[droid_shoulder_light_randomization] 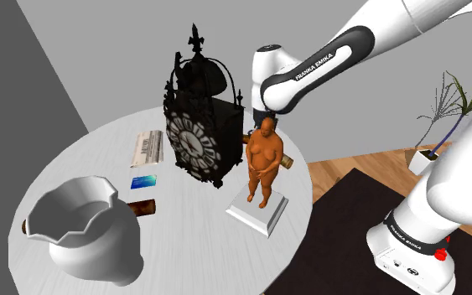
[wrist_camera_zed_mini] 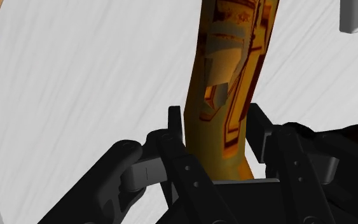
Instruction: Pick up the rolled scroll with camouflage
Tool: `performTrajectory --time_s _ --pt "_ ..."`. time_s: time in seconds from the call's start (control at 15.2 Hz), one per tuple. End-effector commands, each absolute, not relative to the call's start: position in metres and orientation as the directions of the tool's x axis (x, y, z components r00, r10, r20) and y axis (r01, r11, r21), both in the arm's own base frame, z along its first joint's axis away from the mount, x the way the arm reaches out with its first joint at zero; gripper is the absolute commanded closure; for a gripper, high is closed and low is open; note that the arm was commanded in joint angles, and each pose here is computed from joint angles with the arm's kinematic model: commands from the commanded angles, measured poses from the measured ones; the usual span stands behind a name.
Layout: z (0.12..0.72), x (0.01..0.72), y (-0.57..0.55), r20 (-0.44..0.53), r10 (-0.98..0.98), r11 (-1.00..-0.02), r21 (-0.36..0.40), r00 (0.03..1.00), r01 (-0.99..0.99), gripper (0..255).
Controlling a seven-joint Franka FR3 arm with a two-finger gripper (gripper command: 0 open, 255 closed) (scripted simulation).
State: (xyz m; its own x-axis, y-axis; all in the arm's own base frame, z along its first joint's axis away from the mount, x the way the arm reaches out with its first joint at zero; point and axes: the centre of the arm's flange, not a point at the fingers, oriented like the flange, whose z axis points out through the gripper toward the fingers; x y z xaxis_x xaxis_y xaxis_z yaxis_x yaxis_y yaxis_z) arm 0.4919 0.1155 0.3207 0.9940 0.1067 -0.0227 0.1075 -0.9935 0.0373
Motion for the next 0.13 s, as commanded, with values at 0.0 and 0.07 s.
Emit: performTrajectory --time_s 0.0,0.07 --pt "0.3277 0.4920 0.1154 -0.023 0.107 -0.994 0.037 0.994 0.108 255" --pt "0.3277 0.4921 0.1154 -0.023 0.107 -0.994 0.037 0.994 0.108 255"
